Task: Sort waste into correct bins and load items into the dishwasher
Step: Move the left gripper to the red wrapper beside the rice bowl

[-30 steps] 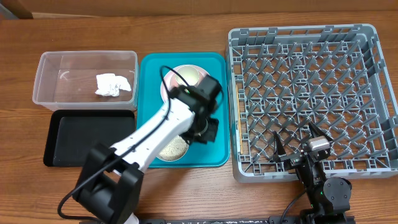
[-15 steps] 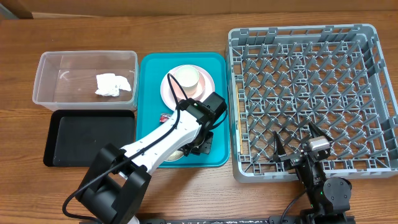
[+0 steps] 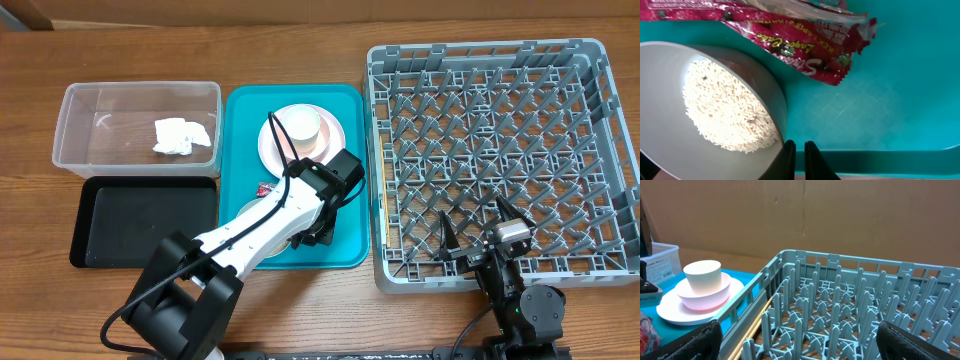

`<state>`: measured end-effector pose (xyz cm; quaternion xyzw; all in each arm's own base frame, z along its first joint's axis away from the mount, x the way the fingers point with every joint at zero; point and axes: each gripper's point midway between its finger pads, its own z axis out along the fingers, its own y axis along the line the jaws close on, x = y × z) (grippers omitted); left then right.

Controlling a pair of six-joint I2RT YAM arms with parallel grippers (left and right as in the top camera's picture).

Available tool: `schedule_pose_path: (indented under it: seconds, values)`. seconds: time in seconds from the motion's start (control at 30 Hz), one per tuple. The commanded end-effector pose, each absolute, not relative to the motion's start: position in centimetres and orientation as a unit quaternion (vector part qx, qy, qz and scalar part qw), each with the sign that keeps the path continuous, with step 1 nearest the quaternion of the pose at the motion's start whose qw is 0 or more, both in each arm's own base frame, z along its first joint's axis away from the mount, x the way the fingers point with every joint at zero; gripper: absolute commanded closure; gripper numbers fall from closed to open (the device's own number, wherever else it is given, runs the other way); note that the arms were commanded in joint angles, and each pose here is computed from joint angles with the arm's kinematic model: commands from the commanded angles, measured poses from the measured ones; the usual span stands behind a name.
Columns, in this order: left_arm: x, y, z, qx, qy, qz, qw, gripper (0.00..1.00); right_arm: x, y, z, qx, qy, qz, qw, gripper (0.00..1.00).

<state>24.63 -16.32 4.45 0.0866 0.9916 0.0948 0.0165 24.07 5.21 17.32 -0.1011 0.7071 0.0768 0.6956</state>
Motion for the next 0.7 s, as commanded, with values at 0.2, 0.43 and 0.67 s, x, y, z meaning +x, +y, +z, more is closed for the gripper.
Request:
schedule_pose_path:
  seconds: [0.2, 0.43, 0.67]
  values:
    - [25.3, -14.7, 5.2, 0.07, 0.988, 0.131, 0.04, 0.88, 24.0, 5.2, 17.2, -0.102, 0.705, 0.077, 0.698, 0.0]
    - [25.3, -13.9, 5.4, 0.063, 0.986, 0.151, 0.042, 0.84, 24.1, 5.2, 17.2, -0.102, 0.705, 0.077, 0.698, 0.0]
    - [25.3, -13.7, 5.4, 0.061, 0.985, 0.153, 0.041, 0.84, 24.1, 5.2, 17.2, -0.102, 0.705, 0.077, 0.698, 0.0]
